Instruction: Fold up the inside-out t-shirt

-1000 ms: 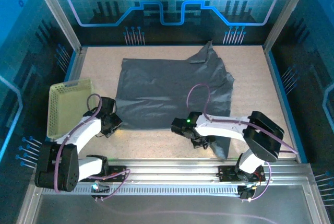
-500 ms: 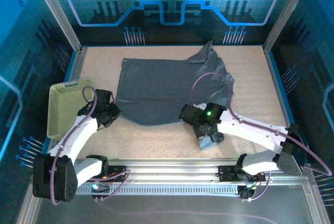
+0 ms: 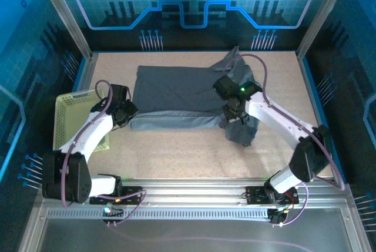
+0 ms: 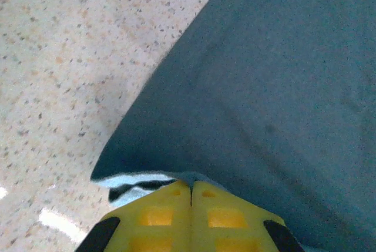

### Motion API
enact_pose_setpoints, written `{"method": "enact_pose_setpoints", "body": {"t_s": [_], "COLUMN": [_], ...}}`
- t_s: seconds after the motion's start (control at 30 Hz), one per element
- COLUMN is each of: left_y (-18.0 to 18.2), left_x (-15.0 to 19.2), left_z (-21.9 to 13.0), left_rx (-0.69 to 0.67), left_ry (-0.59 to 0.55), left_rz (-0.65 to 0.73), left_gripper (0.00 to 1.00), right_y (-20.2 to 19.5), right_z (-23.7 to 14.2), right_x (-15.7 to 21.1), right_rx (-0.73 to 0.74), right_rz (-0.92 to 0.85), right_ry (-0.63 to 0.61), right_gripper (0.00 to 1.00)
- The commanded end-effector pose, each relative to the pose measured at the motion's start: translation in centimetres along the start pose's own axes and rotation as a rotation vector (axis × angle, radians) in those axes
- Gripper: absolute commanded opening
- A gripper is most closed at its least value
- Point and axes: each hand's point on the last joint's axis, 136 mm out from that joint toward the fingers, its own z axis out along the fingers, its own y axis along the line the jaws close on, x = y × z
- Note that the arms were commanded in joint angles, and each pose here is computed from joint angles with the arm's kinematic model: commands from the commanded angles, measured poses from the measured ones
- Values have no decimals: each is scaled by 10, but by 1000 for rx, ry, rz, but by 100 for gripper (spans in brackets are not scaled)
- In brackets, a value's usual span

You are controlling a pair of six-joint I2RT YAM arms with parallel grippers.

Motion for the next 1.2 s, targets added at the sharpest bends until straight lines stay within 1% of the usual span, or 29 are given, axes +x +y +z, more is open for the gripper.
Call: {"method": "enact_pose_setpoints", "body": {"t_s": [0.0, 0.13, 0.37, 0.6, 0.63, 0.67, 0.7, 0.73, 0.77, 0.8, 0.87, 0.97, 1.03, 1.1, 1.17], "left_y": [-15, -25, -32, -36, -39, -41, -43, -45, -46, -45, -44, -36, -30, -23, -14], "left_x": [-24, -38, -57, -62, -64, -64, -65, -66, -67, -68, -72, -68, -59, -41, -22], "left_z": [10, 23, 46, 81, 84, 88, 93, 96, 97, 95, 84, 62, 52, 51, 53], "left_rx": [-3, -20, -66, -107, -102, -99, -99, -107, -119, -134, -129, -121, -102, -79, -88], "left_ry": [-46, -59, -74, -30, -31, -22, -6, 8, 24, 30, 13, -13, -7, 28, 61], "left_rz": [14, 12, 1, 20, 27, 33, 45, 59, 74, 80, 92, 106, 105, 108, 120], "left_gripper": [0, 0, 0, 0, 1, 4, 10, 17, 32, 46, 58, 69, 71, 71, 69], "right_y": [-23, -34, -44, -36, -36, -37, -40, -44, -48, -52, -60, -57, -43, -19, 2], "right_z": [6, 13, 32, 69, 74, 77, 78, 76, 72, 65, 48, 28, 27, 32, 38], "right_x": [-33, -62, -107, -127, -129, -130, -132, -133, -132, -129, -118, -83, -54, -27, -4], "right_rx": [100, 152, 139, 116, 120, 131, 152, 174, 188, 196, 198, 116, 26, -87, -134], "right_rz": [-44, -51, -58, -83, -82, -80, -73, -66, -58, -49, -5, 69, 106, 116, 110], "right_ry": [-21, -42, -47, -18, -15, -13, -12, -11, -9, -8, -18, -19, -15, -11, -6], "right_gripper": [0, 0, 0, 0, 5, 18, 36, 48, 56, 60, 64, 68, 70, 70, 72]}}
